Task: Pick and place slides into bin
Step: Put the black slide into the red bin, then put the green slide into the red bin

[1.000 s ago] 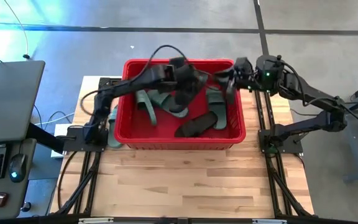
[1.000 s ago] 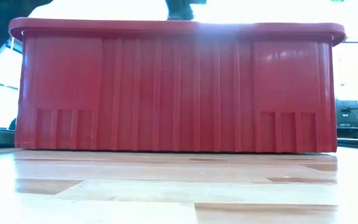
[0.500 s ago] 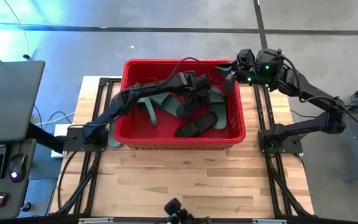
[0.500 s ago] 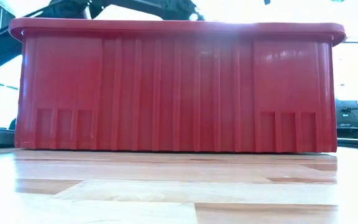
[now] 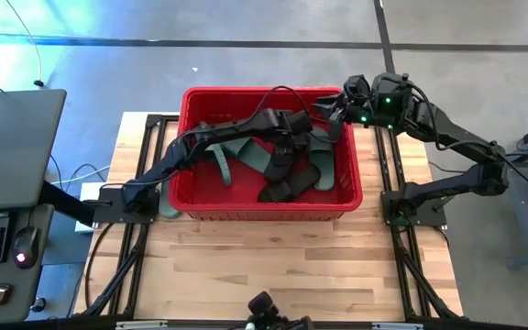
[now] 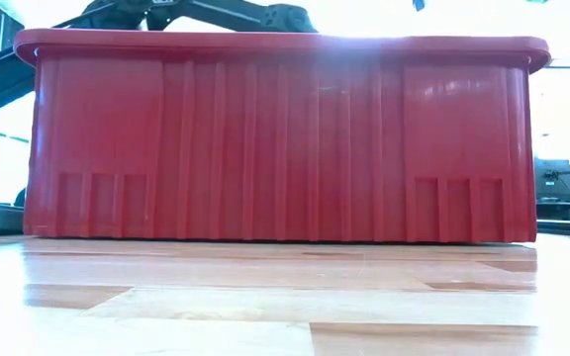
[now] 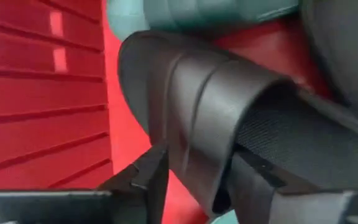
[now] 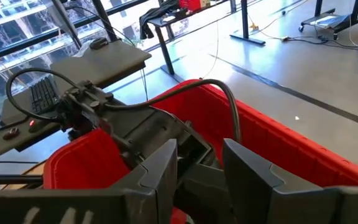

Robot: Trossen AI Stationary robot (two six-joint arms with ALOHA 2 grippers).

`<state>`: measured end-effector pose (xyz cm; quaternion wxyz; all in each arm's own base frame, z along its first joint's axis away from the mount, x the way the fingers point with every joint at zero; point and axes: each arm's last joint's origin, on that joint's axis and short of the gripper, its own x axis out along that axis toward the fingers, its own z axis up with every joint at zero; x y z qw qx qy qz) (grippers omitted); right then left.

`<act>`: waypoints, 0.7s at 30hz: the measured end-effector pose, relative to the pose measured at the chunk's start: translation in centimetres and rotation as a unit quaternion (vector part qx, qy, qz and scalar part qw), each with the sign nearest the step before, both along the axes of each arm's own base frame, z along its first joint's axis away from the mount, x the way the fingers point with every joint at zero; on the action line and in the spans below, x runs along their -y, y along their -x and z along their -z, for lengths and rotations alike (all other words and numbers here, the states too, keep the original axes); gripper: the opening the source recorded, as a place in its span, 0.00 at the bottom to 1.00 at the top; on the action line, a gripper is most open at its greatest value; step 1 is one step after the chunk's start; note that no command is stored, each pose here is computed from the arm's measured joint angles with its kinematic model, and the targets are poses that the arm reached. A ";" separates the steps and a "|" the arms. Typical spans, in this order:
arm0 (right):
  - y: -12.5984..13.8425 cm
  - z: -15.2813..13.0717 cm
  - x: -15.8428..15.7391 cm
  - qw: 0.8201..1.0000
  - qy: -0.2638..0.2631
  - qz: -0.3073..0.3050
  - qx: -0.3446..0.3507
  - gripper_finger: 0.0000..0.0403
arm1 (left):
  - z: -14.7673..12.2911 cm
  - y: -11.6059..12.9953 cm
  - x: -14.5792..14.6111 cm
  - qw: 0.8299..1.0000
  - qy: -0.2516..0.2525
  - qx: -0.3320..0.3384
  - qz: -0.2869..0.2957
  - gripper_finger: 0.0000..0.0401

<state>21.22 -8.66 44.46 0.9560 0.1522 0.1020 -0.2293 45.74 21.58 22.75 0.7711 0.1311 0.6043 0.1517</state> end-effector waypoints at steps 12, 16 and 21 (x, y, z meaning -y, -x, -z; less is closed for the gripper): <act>-0.2 0.0 -0.5 0.999 -0.012 -0.049 0.004 0.29 | -4.6 1.2 1.6 0.999 -0.027 0.021 -0.002 0.45; -0.4 0.3 -1.2 0.998 -0.027 -0.062 -0.007 0.29 | -8.2 2.2 3.4 0.998 -0.030 0.062 -0.001 0.44; -0.5 1.1 -2.7 0.992 -0.057 -0.105 -0.045 0.29 | -12.9 3.7 6.7 0.992 -0.021 0.126 0.018 0.42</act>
